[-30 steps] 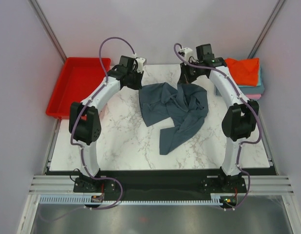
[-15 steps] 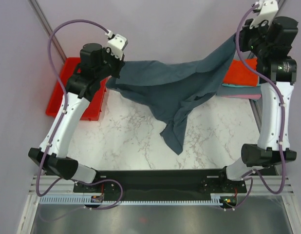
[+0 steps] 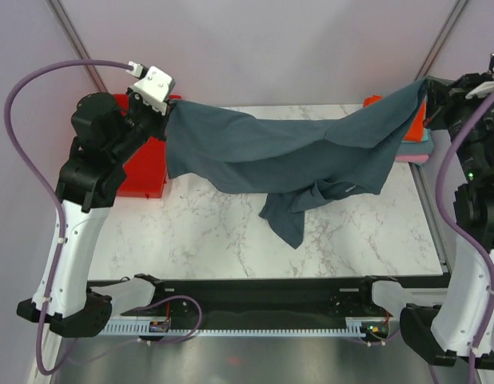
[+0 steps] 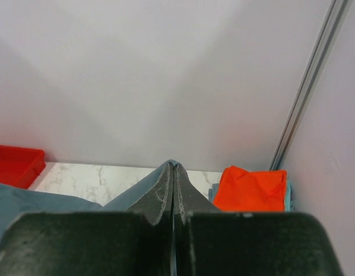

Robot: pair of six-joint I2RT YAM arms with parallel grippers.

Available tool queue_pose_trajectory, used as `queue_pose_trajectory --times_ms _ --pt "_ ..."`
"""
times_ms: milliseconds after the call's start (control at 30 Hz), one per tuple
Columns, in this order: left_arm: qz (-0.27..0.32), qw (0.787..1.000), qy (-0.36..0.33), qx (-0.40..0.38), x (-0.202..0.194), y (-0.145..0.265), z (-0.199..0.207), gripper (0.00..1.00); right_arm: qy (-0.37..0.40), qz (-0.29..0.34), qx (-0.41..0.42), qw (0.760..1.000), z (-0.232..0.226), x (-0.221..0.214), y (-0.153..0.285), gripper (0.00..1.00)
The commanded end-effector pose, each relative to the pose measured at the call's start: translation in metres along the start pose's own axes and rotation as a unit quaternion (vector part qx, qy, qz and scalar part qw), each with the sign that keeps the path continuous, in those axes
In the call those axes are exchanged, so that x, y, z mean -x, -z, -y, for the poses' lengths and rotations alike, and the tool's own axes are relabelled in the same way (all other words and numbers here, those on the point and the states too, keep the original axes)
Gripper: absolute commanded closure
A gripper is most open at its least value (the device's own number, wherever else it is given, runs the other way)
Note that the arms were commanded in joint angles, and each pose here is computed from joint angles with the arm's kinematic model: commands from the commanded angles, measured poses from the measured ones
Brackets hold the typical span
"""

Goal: Fold and stack the t-shirts
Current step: Flatten the tshirt out

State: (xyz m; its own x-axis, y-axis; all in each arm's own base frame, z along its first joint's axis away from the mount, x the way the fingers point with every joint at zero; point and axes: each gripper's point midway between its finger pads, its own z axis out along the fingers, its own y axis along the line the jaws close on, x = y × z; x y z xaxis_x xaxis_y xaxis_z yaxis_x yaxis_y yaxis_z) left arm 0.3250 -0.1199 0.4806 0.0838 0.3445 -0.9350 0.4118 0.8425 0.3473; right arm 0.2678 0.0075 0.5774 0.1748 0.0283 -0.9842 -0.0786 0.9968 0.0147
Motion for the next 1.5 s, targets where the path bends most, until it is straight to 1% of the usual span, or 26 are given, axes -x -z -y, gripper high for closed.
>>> queue_pose_trajectory --times_ms 0,33,167,267,367,433,467,533,567,600,700,733,767,833,867,900,933,967,1000,1033,1067,1167,1200,1300,1333,1467 --pt "0.009 1.0 0.002 -0.025 0.012 0.033 0.005 0.98 -0.017 0.038 0.004 0.999 -0.009 0.035 0.038 1.0" --pt "0.012 0.999 0.004 -0.04 0.013 0.039 0.011 0.98 -0.011 0.057 0.012 0.998 -0.014 0.05 0.051 1.0" --pt "0.036 0.995 0.017 -0.089 0.017 0.065 0.033 0.98 -0.016 0.079 0.021 0.996 -0.022 0.065 0.075 1.0" --pt "0.005 0.995 0.036 -0.095 -0.009 0.055 0.041 0.98 -0.021 0.058 0.018 0.998 -0.019 0.05 0.064 1.0" --pt "-0.063 0.993 0.041 -0.086 -0.065 0.023 0.048 0.98 -0.035 0.009 0.008 0.999 -0.009 0.007 0.023 1.0" --pt "-0.119 0.986 0.049 -0.104 -0.114 0.0 0.064 0.98 -0.045 -0.038 0.012 0.998 -0.006 -0.031 -0.003 1.0" --pt "-0.124 0.985 0.048 -0.108 -0.124 -0.012 0.067 0.98 -0.047 -0.051 0.027 0.997 -0.009 -0.043 -0.015 1.0" --pt "-0.163 0.978 0.057 -0.119 -0.162 -0.028 0.079 0.98 -0.057 -0.115 0.039 0.991 -0.008 -0.095 -0.046 1.0" --pt "-0.189 0.972 0.065 -0.122 -0.185 -0.047 0.083 0.98 -0.06 -0.13 0.043 0.989 -0.007 -0.11 -0.056 1.0" --pt "-0.208 0.967 0.069 -0.129 -0.199 -0.053 0.088 0.98 -0.068 -0.173 0.045 0.982 -0.005 -0.146 -0.074 1.0" --pt "-0.284 0.945 0.086 -0.138 -0.259 -0.075 0.094 0.98 -0.077 -0.239 0.045 0.967 0.002 -0.212 -0.107 1.0" --pt "-0.255 0.953 0.101 -0.129 -0.254 -0.097 0.09 0.98 -0.077 -0.255 0.041 0.963 0.006 -0.228 -0.114 1.0" --pt "-0.266 0.947 0.114 -0.141 -0.271 -0.117 0.094 0.98 -0.079 -0.285 0.035 0.955 0.011 -0.258 -0.128 1.0" --pt "-0.279 0.942 0.126 -0.139 -0.283 -0.138 0.091 0.98 -0.076 -0.311 0.032 0.947 0.016 -0.285 -0.142 1.0" --pt "-0.268 0.946 0.131 -0.129 -0.273 -0.156 0.076 0.98 -0.072 -0.338 0.026 0.938 0.022 -0.313 -0.152 1.0" --pt "-0.298 0.934 0.145 -0.131 -0.297 -0.166 0.077 0.82 -0.066 -0.339 0.026 0.938 0.024 -0.315 -0.16 1.0" --pt "-0.304 0.928 0.17 -0.13 -0.299 -0.174 0.075 0.66 -0.063 -0.346 0.024 0.936 0.027 -0.324 -0.165 1.0" --pt "-0.289 0.932 0.185 -0.116 -0.287 -0.184 0.055 0.54 -0.059 -0.361 0.021 0.93 0.03 -0.341 -0.172 1.0" --pt "-0.299 0.925 0.206 -0.114 -0.295 -0.187 0.052 0.4 -0.055 -0.359 0.02 0.932 0.033 -0.341 -0.177 1.0" --pt "-0.306 0.915 0.236 -0.117 -0.294 -0.183 0.052 0.33 -0.053 -0.361 0.018 0.931 0.034 -0.345 -0.18 1.0" --pt "-0.308 0.911 0.251 -0.111 -0.295 -0.179 0.042 0.3 -0.054 -0.366 0.014 0.929 0.037 -0.352 -0.183 1.0" --pt "-0.333 0.882 0.307 -0.128 -0.302 -0.149 0.047 0.29 -0.054 -0.361 0.02 0.931 0.035 -0.348 -0.187 1.0" --pt "-0.341 0.872 0.325 -0.135 -0.306 -0.14 0.052 0.3 -0.057 -0.359 0.022 0.931 0.033 -0.346 -0.188 1.0" --pt "-0.385 0.816 0.401 -0.157 -0.321 -0.104 0.076 0.39 -0.069 -0.355 0.027 0.932 0.03 -0.342 -0.189 1.0" --pt "-0.404 0.787 0.43 -0.182 -0.325 -0.086 0.092 0.42 -0.072 -0.355 0.032 0.931 0.028 -0.343 -0.189 1.0" --pt "-0.44 0.737 0.468 -0.211 -0.332 -0.056 0.117 0.55 -0.085 -0.351 0.04 0.932 0.024 -0.342 -0.198 1.0"
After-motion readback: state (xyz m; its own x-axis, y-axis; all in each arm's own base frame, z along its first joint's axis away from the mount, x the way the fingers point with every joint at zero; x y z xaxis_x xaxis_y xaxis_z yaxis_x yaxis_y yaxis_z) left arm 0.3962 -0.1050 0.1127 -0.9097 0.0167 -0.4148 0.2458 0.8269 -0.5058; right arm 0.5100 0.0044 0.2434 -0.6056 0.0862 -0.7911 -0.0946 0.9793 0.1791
